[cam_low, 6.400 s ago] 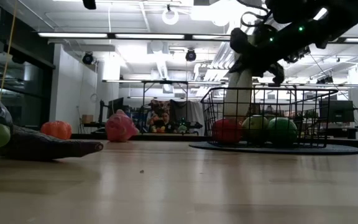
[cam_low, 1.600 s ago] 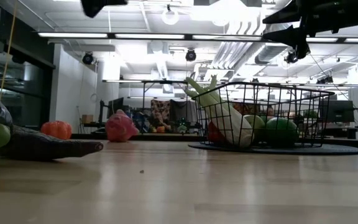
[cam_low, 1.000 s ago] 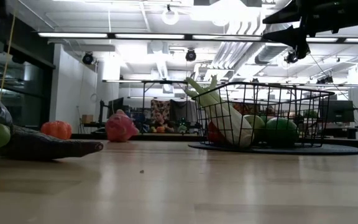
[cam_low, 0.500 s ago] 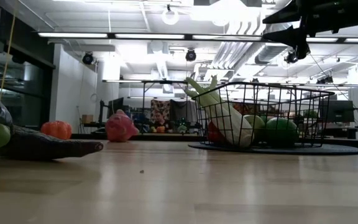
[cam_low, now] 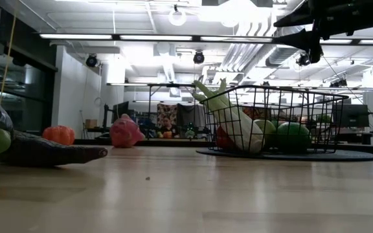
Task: Build produce basket
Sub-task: Put the apple into the wire basket
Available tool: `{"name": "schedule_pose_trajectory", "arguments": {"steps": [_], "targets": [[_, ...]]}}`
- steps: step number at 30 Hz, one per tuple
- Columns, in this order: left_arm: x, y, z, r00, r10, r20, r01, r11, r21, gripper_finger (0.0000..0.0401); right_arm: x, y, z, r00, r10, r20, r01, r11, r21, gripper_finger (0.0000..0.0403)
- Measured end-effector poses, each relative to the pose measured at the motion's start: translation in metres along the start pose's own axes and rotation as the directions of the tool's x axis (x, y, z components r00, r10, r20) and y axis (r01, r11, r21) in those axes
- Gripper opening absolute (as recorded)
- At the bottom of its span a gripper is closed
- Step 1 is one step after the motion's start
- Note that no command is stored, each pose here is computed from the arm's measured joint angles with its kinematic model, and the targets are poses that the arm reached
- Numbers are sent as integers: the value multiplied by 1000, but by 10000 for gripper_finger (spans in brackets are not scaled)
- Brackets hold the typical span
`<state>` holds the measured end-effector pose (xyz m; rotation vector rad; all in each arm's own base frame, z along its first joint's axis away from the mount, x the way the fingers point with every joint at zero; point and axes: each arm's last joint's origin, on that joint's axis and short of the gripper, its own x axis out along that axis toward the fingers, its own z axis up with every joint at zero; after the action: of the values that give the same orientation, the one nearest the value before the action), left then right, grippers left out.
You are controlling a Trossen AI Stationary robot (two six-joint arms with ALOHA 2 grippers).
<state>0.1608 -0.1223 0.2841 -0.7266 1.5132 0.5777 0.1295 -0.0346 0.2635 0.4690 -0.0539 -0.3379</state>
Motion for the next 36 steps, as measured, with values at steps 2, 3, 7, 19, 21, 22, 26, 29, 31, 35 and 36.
{"name": "schedule_pose_trajectory", "arguments": {"steps": [2, 3, 7, 19, 21, 22, 26, 29, 31, 35, 36], "targets": [[1, -1, -1, 999, 11, -51, -11, 1000, -7, 390, 0, -1, -2, 1000, -9, -19, 9, 1000, -2, 181], [2, 0, -1, 997, 29, -75, -30, 999, -18, 390, 0, -1, -3, 999, -14, -28, 14, 1000, -3, 181], [8, 1, -2, 984, 120, -128, -129, 990, -62, 390, 0, -3, -6, 998, -30, -59, 30, 1000, -8, 181], [55, 1, -5, 962, 124, -242, -159, 979, -129, 390, 0, -3, -6, 998, -30, -58, 29, 1000, -5, 181], [57, 3, -6, 962, 134, -237, -169, 977, -133, 390, 0, -3, -6, 998, -30, -58, 30, 1000, -5, 181], [60, 4, -6, 960, 146, -240, -181, 975, -130, 390, 0, -3, -6, 998, -31, -60, 30, 1000, -6, 181], [74, 11, -10, 951, 177, -253, -205, 974, -93, 390, 0, -3, -6, 997, -33, -63, 32, 999, -7, 181], [86, 14, -9, 954, 168, -248, -195, 977, -85, 390, 0, -3, -6, 997, -34, -66, 35, 999, 9, 181], [94, 13, -9, 959, 140, -245, -165, 983, -83, 390, 0, -3, -7, 997, -35, -68, 36, 999, 17, 181], [106, 15, -8, 963, 107, -246, -130, 988, -78, 390, 0, -4, -7, 997, -37, -71, 38, 999, 15, 181], [108, 16, -8, 964, 106, -243, -128, 989, -76, 390, 0, -4, -7, 997, -36, -71, 38, 999, 16, 181]]}}
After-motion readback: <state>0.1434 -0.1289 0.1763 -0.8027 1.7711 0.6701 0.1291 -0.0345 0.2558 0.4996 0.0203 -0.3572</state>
